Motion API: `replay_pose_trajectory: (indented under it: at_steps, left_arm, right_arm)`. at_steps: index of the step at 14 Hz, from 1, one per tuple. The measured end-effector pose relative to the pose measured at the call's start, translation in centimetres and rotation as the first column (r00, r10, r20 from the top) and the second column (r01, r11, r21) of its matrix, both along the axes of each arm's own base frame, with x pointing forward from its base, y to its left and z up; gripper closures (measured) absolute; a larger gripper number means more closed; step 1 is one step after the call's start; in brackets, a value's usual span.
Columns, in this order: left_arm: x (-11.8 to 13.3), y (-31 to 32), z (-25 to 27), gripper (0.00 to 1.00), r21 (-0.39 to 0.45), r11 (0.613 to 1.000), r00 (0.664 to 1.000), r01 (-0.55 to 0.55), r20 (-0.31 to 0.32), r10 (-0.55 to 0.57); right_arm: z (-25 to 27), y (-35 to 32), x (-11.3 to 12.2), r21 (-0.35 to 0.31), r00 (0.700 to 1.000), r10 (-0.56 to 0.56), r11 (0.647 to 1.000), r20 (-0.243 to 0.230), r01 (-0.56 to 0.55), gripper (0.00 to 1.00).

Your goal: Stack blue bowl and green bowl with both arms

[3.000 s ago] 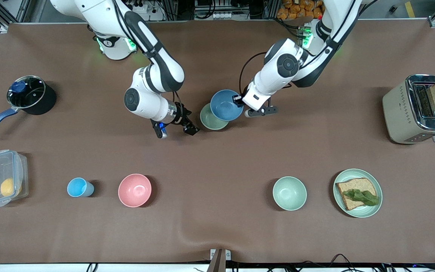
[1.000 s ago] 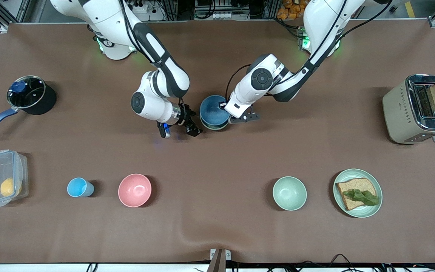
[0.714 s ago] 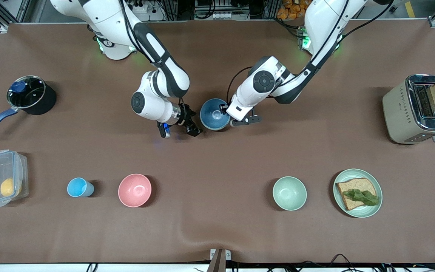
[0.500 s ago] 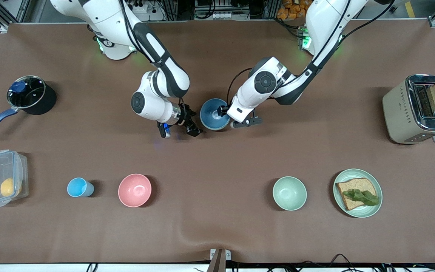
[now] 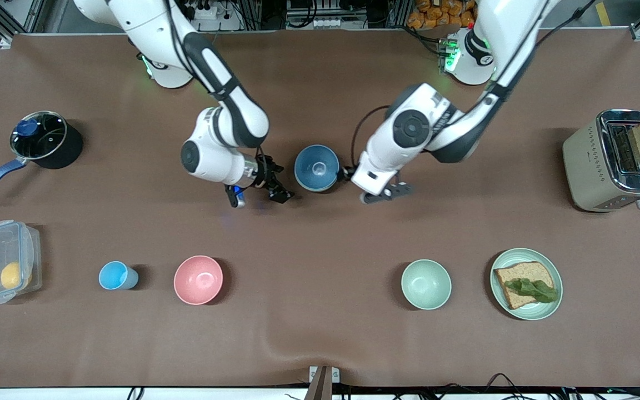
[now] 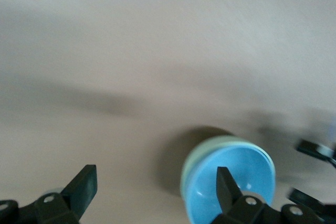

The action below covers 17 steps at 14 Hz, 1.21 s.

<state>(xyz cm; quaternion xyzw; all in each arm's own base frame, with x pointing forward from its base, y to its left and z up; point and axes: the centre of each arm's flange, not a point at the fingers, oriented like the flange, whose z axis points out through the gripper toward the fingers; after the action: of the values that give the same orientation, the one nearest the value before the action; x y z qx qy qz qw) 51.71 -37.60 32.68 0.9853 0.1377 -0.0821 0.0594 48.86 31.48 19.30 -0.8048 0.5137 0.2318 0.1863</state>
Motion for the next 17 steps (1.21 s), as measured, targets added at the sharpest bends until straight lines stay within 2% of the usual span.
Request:
replay_pose_trajectory:
  at_steps: [2,5,8,11,14,17]
  left_arm:
    - [1.9,3.1,2.1,0.00,0.042,0.999,1.000,-0.017,-0.001,0.017]
    - [2.5,7.1,5.4,0.00,0.095,0.995,1.000,0.025,-0.019,-0.023]
    - [2.9,10.9,8.5,0.00,0.125,0.989,0.997,0.082,-0.023,-0.079]
    - [3.9,15.9,10.6,0.00,0.135,0.980,0.989,0.148,-0.041,-0.144]
    - [5.1,21.8,12.0,0.00,0.115,0.965,0.971,0.236,-0.075,-0.229]
    - [6.2,26.5,13.1,0.00,0.085,0.953,0.955,0.290,-0.082,-0.284]
  right_arm:
    - [0.7,-2.2,1.2,0.024,1.000,0.019,1.000,-0.001,-0.019,0.00]
    - [1.5,-4.5,1.9,0.014,0.996,0.085,0.996,-0.023,-0.085,0.00]
    - [2.9,-7.9,2.8,-0.005,0.983,0.168,0.986,-0.074,-0.169,0.00]
    - [5.6,-13.5,4.7,0.001,0.968,0.225,0.974,-0.113,-0.226,0.00]
    - [9.2,-19.0,6.8,0.043,0.945,0.305,0.952,-0.117,-0.302,0.00]
    - [13.3,-24.1,9.0,-0.010,0.922,0.374,0.926,-0.105,-0.377,0.00]
